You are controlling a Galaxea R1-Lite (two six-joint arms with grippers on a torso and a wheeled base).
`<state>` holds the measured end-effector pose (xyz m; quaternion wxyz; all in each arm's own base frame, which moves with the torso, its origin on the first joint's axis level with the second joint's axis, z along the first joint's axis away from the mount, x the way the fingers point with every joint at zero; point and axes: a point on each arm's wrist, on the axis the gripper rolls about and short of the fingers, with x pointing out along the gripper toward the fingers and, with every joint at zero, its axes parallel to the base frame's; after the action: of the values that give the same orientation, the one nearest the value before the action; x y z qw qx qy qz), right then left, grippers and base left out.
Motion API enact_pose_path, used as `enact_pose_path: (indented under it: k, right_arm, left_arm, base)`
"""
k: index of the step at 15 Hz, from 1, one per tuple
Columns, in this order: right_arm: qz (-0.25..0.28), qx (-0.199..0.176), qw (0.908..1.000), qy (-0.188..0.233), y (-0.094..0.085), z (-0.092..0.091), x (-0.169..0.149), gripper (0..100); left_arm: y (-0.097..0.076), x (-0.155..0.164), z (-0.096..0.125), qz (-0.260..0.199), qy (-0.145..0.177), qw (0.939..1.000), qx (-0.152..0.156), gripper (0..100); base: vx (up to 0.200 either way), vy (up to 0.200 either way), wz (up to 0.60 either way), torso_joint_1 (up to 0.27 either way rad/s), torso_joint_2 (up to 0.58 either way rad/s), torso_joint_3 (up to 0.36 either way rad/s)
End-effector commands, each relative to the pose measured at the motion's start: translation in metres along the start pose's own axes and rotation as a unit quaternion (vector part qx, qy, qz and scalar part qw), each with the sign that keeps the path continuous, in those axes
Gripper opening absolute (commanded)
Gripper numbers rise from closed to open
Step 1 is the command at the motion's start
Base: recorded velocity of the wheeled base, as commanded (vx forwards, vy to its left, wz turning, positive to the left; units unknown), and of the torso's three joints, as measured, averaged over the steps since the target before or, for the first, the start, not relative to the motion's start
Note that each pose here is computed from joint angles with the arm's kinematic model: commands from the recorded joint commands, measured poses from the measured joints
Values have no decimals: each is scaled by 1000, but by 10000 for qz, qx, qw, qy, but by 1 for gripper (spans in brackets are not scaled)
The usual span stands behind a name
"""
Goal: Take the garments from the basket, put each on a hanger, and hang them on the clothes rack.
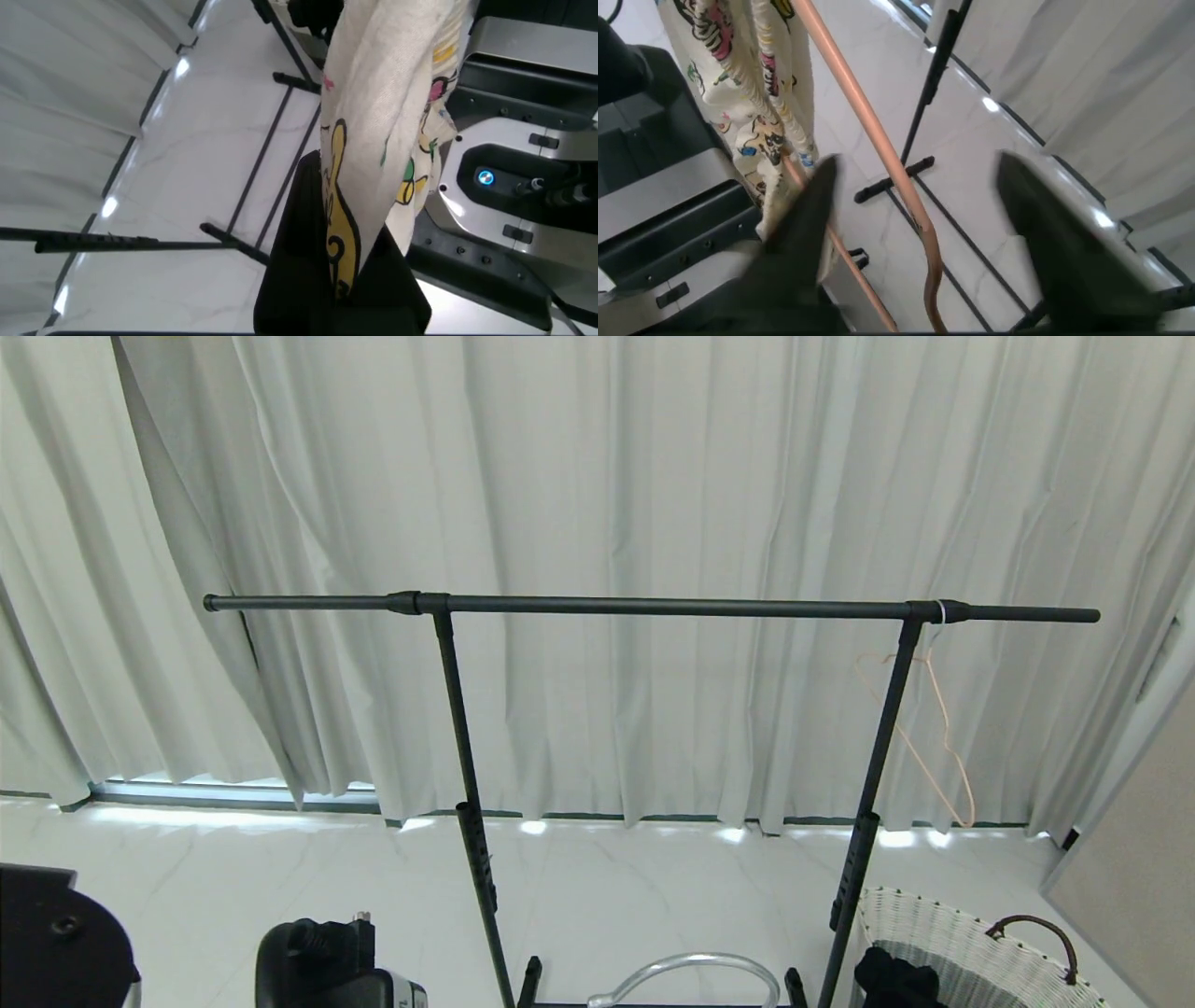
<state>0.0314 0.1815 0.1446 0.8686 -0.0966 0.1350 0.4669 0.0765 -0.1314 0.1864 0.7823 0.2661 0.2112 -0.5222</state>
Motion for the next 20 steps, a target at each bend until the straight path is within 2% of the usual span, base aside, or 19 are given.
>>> enact_pose_path:
  k: [1, 4, 5, 6, 8, 9, 10, 11, 13, 15, 17, 20]
  right_arm:
    - [-22, -24, 10000, 49, 0, -2, 1, 100]
    - [-315, 38, 9995, 36, -12, 0, 4, 100]
    - [-532, 3, 9986, 60, -20, 0, 6, 100]
    - [-698, 5, 9975, 81, -26, 0, 9, 100]
    - [-1052, 108, 9943, 138, -39, 0, 12, 100]
    - [-1138, 144, 9933, 158, -43, 0, 14, 100]
    - [-1370, 231, 9900, 246, -52, -3, 17, 100]
    - [-1592, 310, 9862, 318, -60, -4, 21, 100]
    - [-1966, 508, 9787, 290, -76, 1, 28, 100]
    - [-1903, 696, 9791, 149, -77, 10, 34, 100]
    - [-1784, 699, 9814, 144, -75, 17, 48, 100]
    - [-1710, 728, 9826, -59, -72, 40, 79, 100]
  left_arm:
    - [0, 0, -2, 28, 26, 10000, 0, 0]
    - [3, 1, -9, 750, 341, 9966, -39, 0]
    - [5, -2, -13, 1256, 475, 9909, -51, 0]
    - [5, -5, -15, 1422, 475, 9887, -61, 0]
    - [6, -17, -17, 1610, 290, 9865, -126, 0]
    - [10, -20, -17, 1791, 288, 9832, -205, 0]
    - [18, -26, -14, 2253, 274, 9731, -394, 0]
    - [24, -32, -10, 2497, 188, 9668, -514, 0]
    - [34, -41, -3, 2802, 49, 9574, -696, 0]
    - [42, -44, 9, 3017, -281, 9498, -776, 0]
    - [49, -37, 20, 3149, -680, 9435, -777, 0]
    - [50, -37, 23, 3152, -750, 9430, -762, 0]
  base:
    - [0, 0, 0, 0, 0, 0]
    - [0, 0, 0, 0, 0, 0]
    - [0, 0, 0, 0, 0, 0]
    - [0, 0, 0, 0, 0, 0]
    - [0, 0, 0, 0, 0, 0]
    - [0, 0, 0, 0, 0, 0]
    - [0, 0, 0, 0, 0, 0]
    - [0, 0, 0, 0, 0, 0]
    - [0, 0, 0, 0, 0, 0]
    - [0, 0, 0, 0, 0, 0]
    - [0, 0, 0, 0, 0, 0]
    - [0, 0, 0, 0, 0, 0]
